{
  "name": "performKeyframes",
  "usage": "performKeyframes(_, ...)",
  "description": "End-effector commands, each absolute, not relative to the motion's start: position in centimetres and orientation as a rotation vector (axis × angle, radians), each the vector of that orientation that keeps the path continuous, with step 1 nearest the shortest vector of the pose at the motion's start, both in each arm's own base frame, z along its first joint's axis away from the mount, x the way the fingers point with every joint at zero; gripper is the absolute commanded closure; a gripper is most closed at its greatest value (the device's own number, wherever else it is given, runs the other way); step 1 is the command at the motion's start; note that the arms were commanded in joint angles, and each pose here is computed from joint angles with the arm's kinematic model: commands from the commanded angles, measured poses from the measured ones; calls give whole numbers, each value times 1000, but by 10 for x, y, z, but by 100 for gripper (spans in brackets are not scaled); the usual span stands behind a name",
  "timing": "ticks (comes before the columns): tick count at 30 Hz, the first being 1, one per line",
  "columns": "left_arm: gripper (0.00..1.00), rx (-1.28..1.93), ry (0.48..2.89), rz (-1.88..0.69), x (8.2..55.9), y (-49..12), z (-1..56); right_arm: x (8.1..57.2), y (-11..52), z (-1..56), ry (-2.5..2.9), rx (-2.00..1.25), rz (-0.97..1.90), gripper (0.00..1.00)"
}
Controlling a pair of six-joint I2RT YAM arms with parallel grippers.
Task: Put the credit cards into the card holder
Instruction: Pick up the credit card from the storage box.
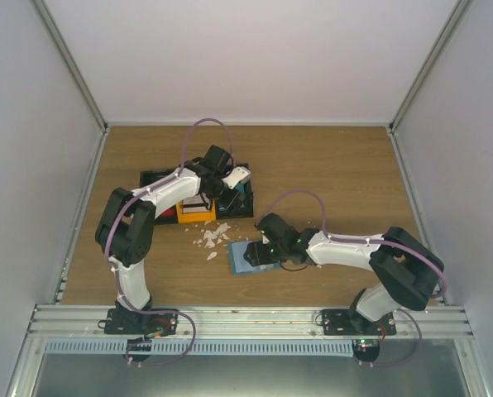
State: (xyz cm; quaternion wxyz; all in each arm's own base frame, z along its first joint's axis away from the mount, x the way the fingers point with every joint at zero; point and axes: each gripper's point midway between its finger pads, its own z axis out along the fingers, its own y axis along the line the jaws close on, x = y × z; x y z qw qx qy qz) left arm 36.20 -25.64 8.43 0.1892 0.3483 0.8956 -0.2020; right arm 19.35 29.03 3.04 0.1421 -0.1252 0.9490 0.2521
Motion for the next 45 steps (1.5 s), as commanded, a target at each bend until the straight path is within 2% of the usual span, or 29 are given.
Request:
performKeyframes(1,24,1060,2561,-564,354,-255,70,176,268,5,2852,-365,647,36)
performKeyframes(19,31,1159,2641,-537,333,-263,47,175,270,4,2847,-368,664,36)
performKeyframes(27,48,1170,2605,-511,333,-267,53,175,275,7,2837,-381,707,36)
performKeyframes(45,57,1155,2583,-515,327,-264,75,177,282,13,2828,-384,746,37)
